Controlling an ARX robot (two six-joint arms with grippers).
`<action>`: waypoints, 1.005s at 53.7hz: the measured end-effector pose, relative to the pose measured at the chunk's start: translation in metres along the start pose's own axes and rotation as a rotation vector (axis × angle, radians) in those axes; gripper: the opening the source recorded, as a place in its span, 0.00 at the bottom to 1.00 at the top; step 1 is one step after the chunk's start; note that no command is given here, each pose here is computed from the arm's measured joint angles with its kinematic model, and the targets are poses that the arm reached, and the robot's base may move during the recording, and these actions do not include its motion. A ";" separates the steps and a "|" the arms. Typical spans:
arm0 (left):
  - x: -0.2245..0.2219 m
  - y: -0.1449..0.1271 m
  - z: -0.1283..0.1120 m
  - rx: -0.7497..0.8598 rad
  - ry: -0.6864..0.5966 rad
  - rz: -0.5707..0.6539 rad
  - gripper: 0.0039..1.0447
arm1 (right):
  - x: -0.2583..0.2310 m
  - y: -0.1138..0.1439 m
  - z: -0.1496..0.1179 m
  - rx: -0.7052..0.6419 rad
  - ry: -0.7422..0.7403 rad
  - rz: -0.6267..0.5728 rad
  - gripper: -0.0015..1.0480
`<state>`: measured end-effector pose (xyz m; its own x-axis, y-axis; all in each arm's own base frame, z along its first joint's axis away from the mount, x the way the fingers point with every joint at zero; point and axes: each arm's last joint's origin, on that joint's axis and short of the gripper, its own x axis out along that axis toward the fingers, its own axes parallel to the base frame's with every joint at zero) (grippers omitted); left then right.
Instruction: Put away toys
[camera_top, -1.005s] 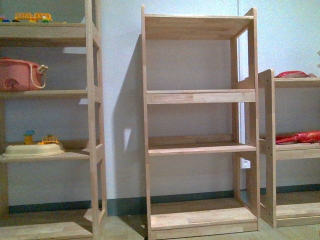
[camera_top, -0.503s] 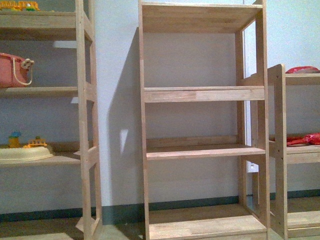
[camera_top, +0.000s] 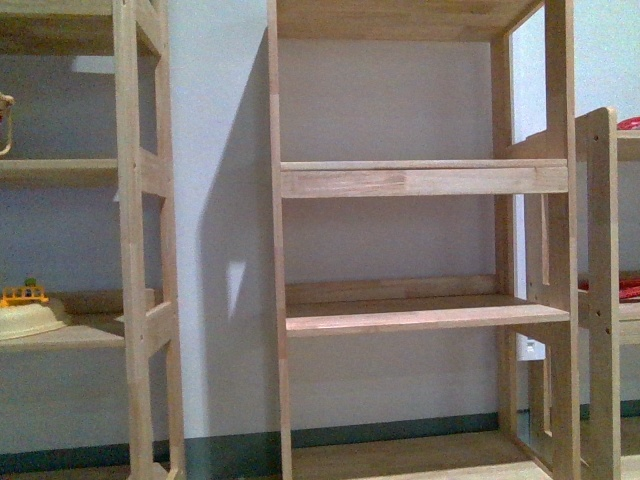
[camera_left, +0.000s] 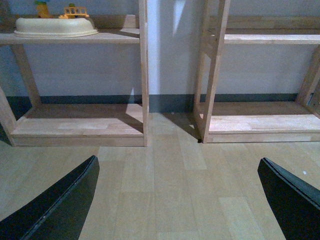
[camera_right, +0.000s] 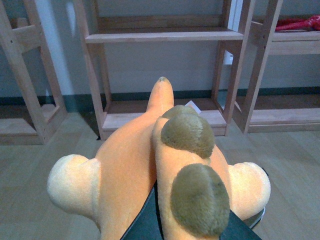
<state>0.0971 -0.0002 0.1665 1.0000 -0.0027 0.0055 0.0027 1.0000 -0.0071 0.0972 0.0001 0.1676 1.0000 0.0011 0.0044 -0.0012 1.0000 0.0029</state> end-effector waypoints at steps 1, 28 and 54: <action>0.000 0.000 0.000 0.000 0.000 0.000 0.94 | 0.000 0.000 0.000 0.000 0.000 0.000 0.06; 0.000 0.000 0.000 0.000 -0.001 0.002 0.94 | 0.000 0.000 0.000 0.000 0.000 0.010 0.06; 0.000 0.000 0.000 0.000 -0.001 0.002 0.94 | 0.000 0.000 0.000 0.000 0.000 0.003 0.06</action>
<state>0.0971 -0.0001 0.1666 1.0000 -0.0011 0.0067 0.0012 1.0000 -0.0071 0.0972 0.0002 0.1676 1.0000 0.0046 0.0044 -0.0046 1.0000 0.0028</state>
